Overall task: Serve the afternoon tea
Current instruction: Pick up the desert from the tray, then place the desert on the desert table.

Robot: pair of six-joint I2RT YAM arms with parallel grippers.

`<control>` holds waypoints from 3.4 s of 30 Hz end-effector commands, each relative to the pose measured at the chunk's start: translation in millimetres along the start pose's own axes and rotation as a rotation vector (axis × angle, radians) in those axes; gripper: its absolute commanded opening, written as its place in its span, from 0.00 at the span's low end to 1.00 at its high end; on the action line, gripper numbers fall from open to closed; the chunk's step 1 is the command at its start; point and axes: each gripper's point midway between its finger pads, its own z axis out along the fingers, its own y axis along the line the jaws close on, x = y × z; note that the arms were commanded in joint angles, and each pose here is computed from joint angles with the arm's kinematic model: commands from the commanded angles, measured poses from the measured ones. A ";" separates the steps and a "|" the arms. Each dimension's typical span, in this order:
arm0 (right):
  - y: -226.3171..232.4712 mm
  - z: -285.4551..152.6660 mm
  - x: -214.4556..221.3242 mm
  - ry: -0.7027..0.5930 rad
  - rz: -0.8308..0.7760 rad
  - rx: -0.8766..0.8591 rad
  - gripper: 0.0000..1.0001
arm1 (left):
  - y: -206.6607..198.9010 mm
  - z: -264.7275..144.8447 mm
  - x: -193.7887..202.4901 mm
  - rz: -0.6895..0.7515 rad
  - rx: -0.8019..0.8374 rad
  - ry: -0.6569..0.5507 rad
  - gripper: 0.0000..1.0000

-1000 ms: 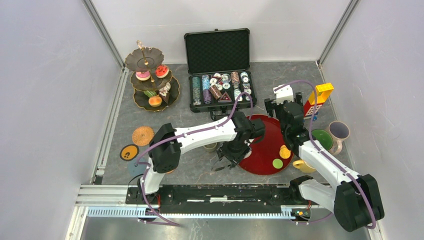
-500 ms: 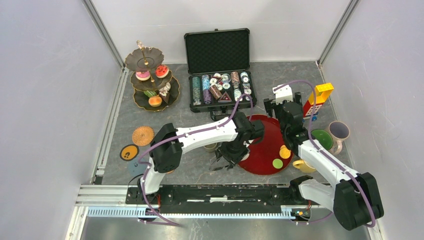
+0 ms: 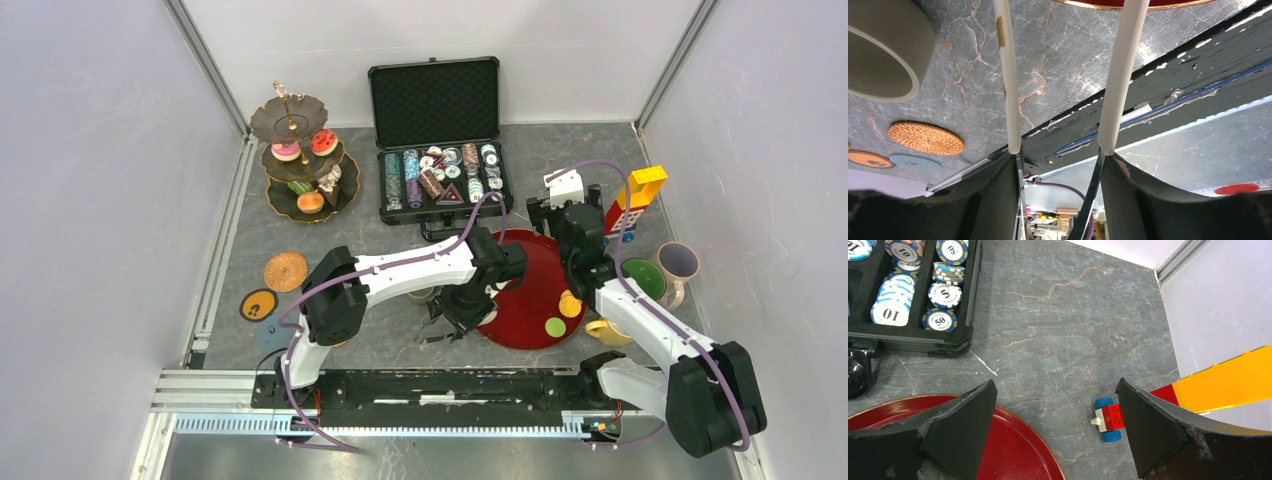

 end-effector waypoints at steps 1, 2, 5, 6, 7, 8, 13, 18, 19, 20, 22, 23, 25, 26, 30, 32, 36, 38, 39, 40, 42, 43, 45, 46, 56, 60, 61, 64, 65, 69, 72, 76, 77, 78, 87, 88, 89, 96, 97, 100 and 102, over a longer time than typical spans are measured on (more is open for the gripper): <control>0.7 2.5 -11.0 -0.040 0.020 0.000 0.98 | 1.1 3.4 7.8 0.048 0.006 0.040 0.62; 0.6 2.5 -11.1 -0.041 0.020 0.000 0.98 | 1.3 3.6 7.2 0.048 0.005 0.039 0.61; 0.7 2.4 -11.5 -0.042 0.022 0.000 0.98 | 2.3 2.3 5.4 0.048 -0.005 0.029 0.56; 0.2 2.3 -11.7 -0.043 0.023 0.001 0.98 | 3.7 1.8 5.1 0.048 -0.010 0.027 0.55; 0.7 2.4 -11.4 -0.042 0.022 0.000 0.98 | 4.4 0.5 4.0 0.048 -0.016 0.021 0.53; 0.7 2.5 -11.5 -0.042 0.023 -0.001 0.98 | 5.3 -1.0 2.8 0.049 -0.021 0.016 0.51; 1.1 2.7 -10.8 -0.040 0.023 -0.001 0.98 | 7.6 -15.1 -10.1 0.053 -0.041 -0.046 0.43; 0.9 2.8 -10.9 -0.039 0.021 -0.001 0.98 | 11.3 -34.1 -26.9 0.041 -0.070 -0.142 0.39; 0.5 2.7 -10.7 -0.038 0.022 0.001 0.98 | 11.2 -37.2 -28.9 0.038 -0.070 -0.155 0.38; 0.3 2.5 -11.0 -0.039 0.022 0.002 0.98 | 11.5 -41.3 -30.7 0.034 -0.072 -0.170 0.37; -0.7 2.3 -11.6 -0.040 0.024 0.007 0.98 | 14.8 -51.6 -34.4 0.020 -0.088 -0.207 0.36; -1.3 2.2 -11.8 -0.041 0.026 0.010 0.98 | 17.6 -58.1 -36.0 0.013 -0.099 -0.231 0.36; -3.6 2.2 -11.3 -0.037 0.036 0.026 0.98 | 24.6 -70.4 -37.1 -0.008 -0.117 -0.273 0.36; -6.2 2.7 -10.0 -0.027 0.045 0.045 0.98 | 29.1 -75.7 -36.3 -0.017 -0.124 -0.287 0.36; -10.2 6.7 -5.8 0.012 0.053 0.081 0.98 | 66.6 -93.4 -24.2 -0.081 -0.207 -0.327 0.36; -6.4 9.9 -4.8 0.024 0.051 0.066 0.98 | 85.3 -103.3 -20.4 -0.131 -0.199 -0.366 0.36; -4.3 10.8 -4.1 0.027 0.052 0.058 0.98 | 136.8 -136.0 -19.4 -0.241 -0.220 -0.485 0.36; -2.0 11.6 -3.9 0.019 0.059 0.050 0.98 | 163.2 -151.7 -21.5 -0.298 -0.225 -0.560 0.36; 0.5 12.5 -3.4 0.022 0.060 0.037 0.98 | 178.2 -159.0 -22.5 -0.329 -0.236 -0.593 0.36; 2.3 13.4 -3.1 0.025 0.063 0.030 0.98 | 190.0 -166.5 -22.2 -0.352 -0.243 -0.623 0.36; 6.4 14.8 -5.4 0.023 0.072 0.009 0.98 | 219.1 -182.6 -18.0 -0.413 -0.268 -0.671 0.37; 8.2 15.4 -6.1 0.020 0.076 0.001 0.98 | 232.2 -190.3 -15.0 -0.435 -0.284 -0.689 0.37; 10.1 15.8 -5.5 0.018 0.080 -0.007 0.98 | 259.3 -208.5 -6.8 -0.483 -0.333 -0.729 0.38; 10.5 16.3 -4.2 0.021 0.080 -0.006 0.98 | 272.7 -214.6 -2.4 -0.508 -0.351 -0.740 0.39; 14.7 19.9 0.5 0.039 0.077 -0.017 0.98 | 358.6 -227.6 35.0 -0.703 -0.505 -0.758 0.42; 15.7 20.9 2.1 0.044 0.075 -0.020 0.98 | 377.6 -226.5 31.6 -0.742 -0.513 -0.759 0.42; 16.1 20.8 2.5 0.044 0.075 -0.020 0.98 | 380.5 -226.9 28.9 -0.746 -0.509 -0.761 0.42; 17.3 21.6 3.4 0.046 0.077 -0.024 0.98 | 392.5 -224.7 22.7 -0.760 -0.517 -0.756 0.42; 18.0 21.7 4.1 0.048 0.076 -0.027 0.98 | 397.6 -222.4 21.9 -0.769 -0.521 -0.751 0.42; 18.5 22.2 4.3 0.049 0.075 -0.029 0.98 | 410.5 -213.2 13.0 -0.789 -0.508 -0.730 0.40; 18.4 22.3 3.7 0.048 0.076 -0.029 0.98 | 418.2 -209.0 8.9 -0.807 -0.508 -0.721 0.40; 19.9 23.3 5.4 0.051 0.076 -0.033 0.98 | 420.5 -205.5 6.1 -0.816 -0.502 -0.716 0.45; 20.6 23.9 6.3 0.055 0.074 -0.034 0.98 | 420.8 -204.9 6.9 -0.821 -0.502 -0.714 0.47; 21.1 24.4 6.9 0.058 0.073 -0.035 0.98 | 420.1 -204.4 7.7 -0.823 -0.500 -0.713 0.50; 23.2 25.4 8.1 0.061 0.073 -0.043 0.98 | 422.3 -197.2 14.6 -0.844 -0.496 -0.695 0.58; 23.0 25.3 8.9 0.063 0.072 -0.042 0.98 | 422.3 -196.5 14.5 -0.844 -0.495 -0.692 0.58; 23.1 25.3 8.8 0.062 0.073 -0.043 0.98 | 423.0 -196.3 15.3 -0.847 -0.498 -0.691 0.58; 23.2 25.5 8.3 0.060 0.074 -0.043 0.98 | 421.2 -197.8 16.5 -0.857 -0.481 -0.706 0.59; 23.5 25.7 8.2 0.060 0.074 -0.045 0.98 | 419.2 -199.8 15.8 -0.855 -0.469 -0.717 0.59; 23.7 25.6 9.0 0.063 0.074 -0.046 0.98 | 409.7 -211.3 12.4 -0.836 -0.419 -0.770 0.59; 24.0 25.2 8.1 0.060 0.074 -0.047 0.98 | 399.7 -220.1 9.8 -0.818 -0.372 -0.812 0.58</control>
